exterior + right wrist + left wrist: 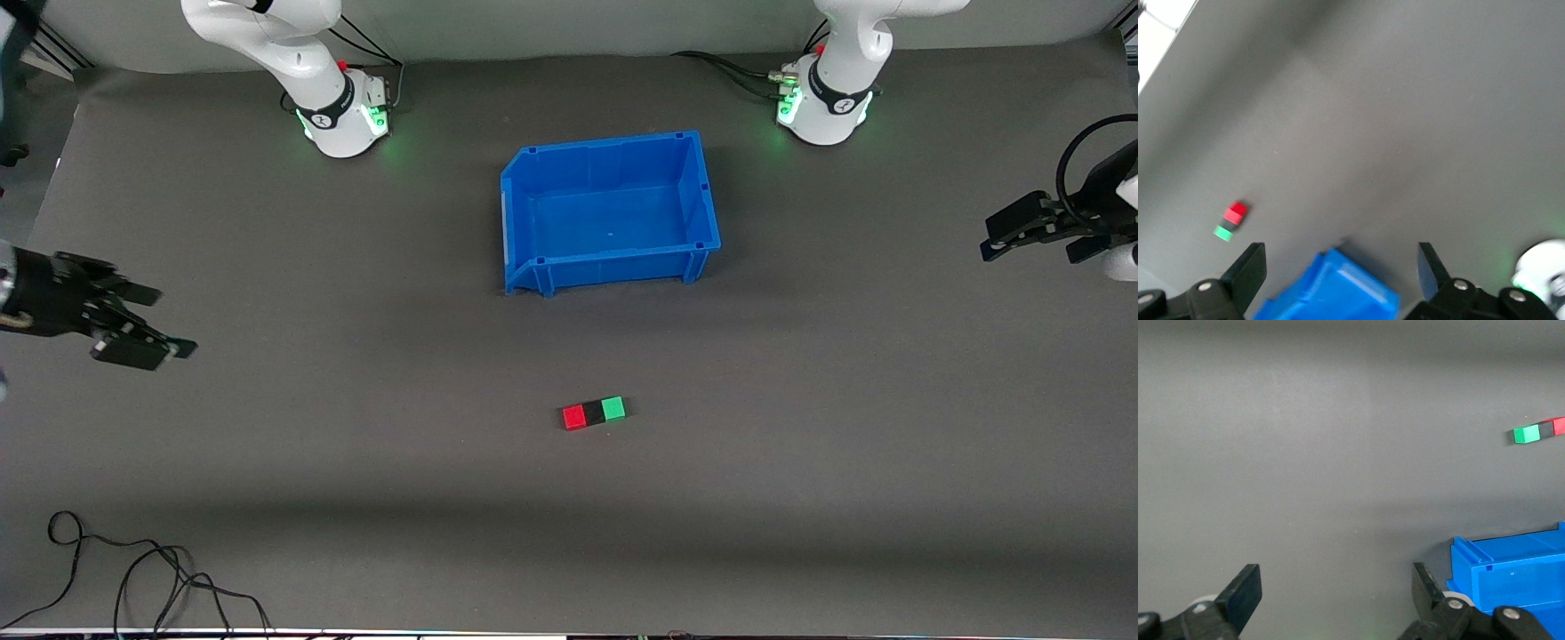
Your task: Attach green and red cubes to black cube
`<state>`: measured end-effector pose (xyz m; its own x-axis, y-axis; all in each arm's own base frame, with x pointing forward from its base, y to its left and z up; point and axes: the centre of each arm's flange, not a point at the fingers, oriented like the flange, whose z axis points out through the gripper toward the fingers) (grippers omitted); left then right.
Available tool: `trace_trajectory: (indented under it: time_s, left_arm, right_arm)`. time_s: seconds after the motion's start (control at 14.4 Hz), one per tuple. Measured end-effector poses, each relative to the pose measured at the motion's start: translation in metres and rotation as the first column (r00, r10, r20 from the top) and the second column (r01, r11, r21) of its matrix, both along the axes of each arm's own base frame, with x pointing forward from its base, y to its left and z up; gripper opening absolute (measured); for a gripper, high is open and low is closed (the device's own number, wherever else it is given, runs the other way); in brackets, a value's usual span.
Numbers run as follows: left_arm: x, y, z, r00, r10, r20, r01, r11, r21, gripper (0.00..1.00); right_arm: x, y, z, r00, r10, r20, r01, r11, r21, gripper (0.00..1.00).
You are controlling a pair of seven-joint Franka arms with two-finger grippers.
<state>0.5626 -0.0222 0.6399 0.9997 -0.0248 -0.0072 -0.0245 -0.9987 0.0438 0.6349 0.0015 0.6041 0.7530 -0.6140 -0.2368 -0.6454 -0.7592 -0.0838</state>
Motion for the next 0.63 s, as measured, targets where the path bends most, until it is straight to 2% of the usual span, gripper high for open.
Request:
trace_trajectory:
  time_s: [0.14,0.35,0.63]
  left_arm:
    - [0.0,0.004,-0.003,1.0,0.003,-0.005,-0.003,1.0,0.015,1.0]
    - [0.0,0.007,-0.006,1.0,0.001,-0.013,-0.001,0.999,0.037,1.0]
    - [-0.001,0.007,-0.008,1.0,-0.001,-0.024,0.002,0.999,0.041,1.0]
  right_arm:
    - [-0.006,-0.03,0.001,0.988,0.15,0.032,-0.15,0.989,-0.016,1.0]
    - [-0.01,-0.059,0.002,0.948,0.314,0.052,-0.31,0.947,-0.081,1.0]
    - [-0.001,-0.054,-0.01,0.903,0.412,0.122,-0.394,0.907,-0.148,1.0]
